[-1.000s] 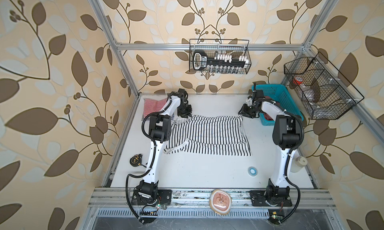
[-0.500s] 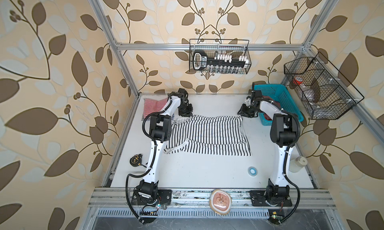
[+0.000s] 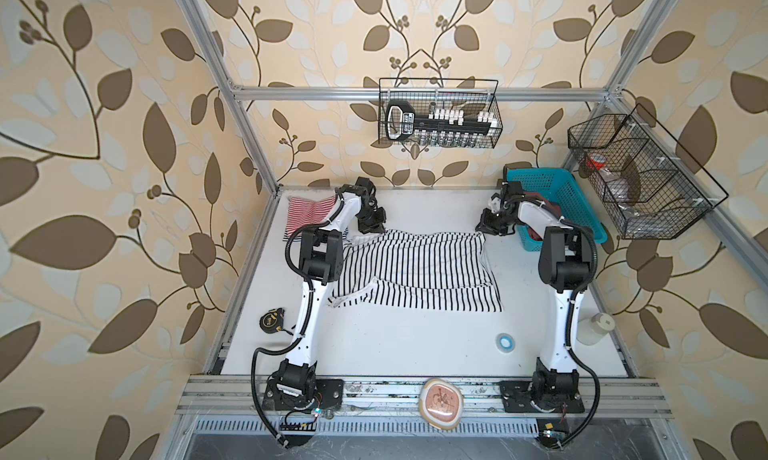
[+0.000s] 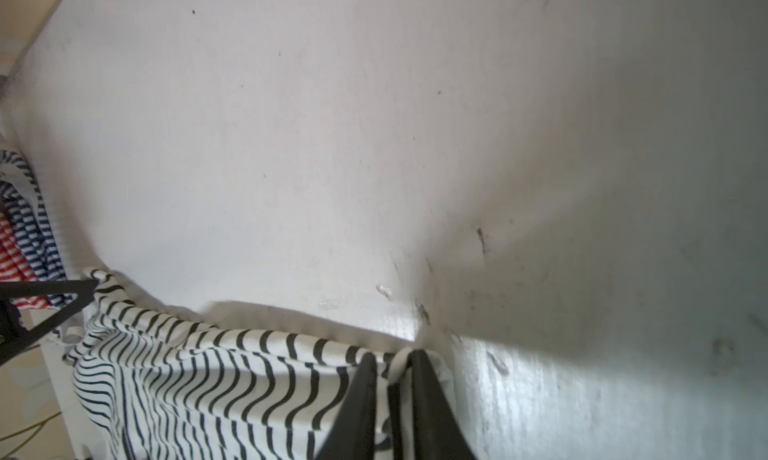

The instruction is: Fold and stack the tank tops

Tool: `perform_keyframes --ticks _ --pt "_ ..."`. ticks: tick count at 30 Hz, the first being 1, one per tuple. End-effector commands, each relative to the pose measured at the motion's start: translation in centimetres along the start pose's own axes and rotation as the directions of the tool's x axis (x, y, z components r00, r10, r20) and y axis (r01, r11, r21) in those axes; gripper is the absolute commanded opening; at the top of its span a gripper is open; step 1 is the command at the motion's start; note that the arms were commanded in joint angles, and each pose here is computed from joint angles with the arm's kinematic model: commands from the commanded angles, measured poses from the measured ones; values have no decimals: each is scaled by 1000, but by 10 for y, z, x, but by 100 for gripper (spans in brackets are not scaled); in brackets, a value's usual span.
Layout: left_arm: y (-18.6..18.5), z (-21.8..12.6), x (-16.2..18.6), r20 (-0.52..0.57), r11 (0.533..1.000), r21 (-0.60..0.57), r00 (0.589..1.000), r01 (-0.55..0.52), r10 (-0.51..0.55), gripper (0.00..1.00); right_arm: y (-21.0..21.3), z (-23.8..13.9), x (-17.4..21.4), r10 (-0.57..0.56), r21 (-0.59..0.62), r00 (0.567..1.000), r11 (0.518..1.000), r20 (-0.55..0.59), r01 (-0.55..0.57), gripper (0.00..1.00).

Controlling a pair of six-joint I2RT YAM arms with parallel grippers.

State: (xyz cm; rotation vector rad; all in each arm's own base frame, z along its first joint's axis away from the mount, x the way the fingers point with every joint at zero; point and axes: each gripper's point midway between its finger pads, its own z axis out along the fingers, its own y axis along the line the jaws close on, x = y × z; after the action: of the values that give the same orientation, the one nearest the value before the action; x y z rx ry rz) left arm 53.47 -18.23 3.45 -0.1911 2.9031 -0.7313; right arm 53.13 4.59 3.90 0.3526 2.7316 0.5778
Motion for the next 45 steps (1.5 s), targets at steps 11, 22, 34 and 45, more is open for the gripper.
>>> perform_keyframes --ticks 11,22,34,45 --pt "-16 -30 -18 78 999 40 996 -36 32 0 -4 -9 -5 -11 7 1000 1000 21 11 0" --pt "-28 -64 -30 149 996 72 988 -50 38 0 7 -44 -17 6 -62 992 998 128 2 0" --pt "-38 -95 -28 189 994 82 980 -74 57 0 17 -55 -2 10 -140 990 990 143 10 0" --pt "-29 -102 1 121 996 46 991 -71 65 0 23 -77 18 -5 -165 987 986 162 32 0"
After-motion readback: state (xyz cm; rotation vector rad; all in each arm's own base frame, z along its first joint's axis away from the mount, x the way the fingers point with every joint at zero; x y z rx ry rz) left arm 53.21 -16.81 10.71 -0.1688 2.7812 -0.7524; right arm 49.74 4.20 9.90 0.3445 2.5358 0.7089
